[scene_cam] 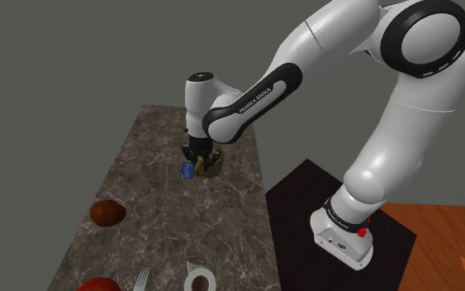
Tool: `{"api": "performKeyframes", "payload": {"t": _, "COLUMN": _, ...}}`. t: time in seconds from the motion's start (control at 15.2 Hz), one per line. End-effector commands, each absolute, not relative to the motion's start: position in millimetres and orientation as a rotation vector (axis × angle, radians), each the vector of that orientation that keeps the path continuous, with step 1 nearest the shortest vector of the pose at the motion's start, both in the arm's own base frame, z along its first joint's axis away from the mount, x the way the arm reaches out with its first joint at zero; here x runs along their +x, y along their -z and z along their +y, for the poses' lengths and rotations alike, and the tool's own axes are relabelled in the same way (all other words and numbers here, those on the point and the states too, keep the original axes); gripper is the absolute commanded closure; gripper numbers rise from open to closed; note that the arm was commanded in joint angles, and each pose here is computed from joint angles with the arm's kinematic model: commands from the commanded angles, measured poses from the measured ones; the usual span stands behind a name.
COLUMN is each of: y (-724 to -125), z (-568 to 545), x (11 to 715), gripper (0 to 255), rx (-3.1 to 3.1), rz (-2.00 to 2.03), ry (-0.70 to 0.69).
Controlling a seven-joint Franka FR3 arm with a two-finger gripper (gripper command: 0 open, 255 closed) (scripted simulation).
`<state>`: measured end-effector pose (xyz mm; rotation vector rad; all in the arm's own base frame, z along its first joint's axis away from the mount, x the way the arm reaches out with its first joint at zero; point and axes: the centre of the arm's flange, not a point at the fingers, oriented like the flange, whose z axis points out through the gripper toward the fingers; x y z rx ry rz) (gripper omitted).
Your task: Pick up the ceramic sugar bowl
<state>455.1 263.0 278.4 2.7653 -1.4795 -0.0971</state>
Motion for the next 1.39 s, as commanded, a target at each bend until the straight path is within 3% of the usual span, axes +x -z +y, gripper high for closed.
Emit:
{"api": "performKeyframes", "payload": {"t": 0.0, "y": -278, "z": 263, "x": 455, "gripper": 255, "rx": 2.765, "rz": -1.480, "ry": 0.098}}
{"api": "performKeyframes", "payload": {"t": 1.32, "y": -358, "z": 262, "x": 456, "gripper": 255, "rx": 2.765, "rz": -1.480, "ry": 0.098}}
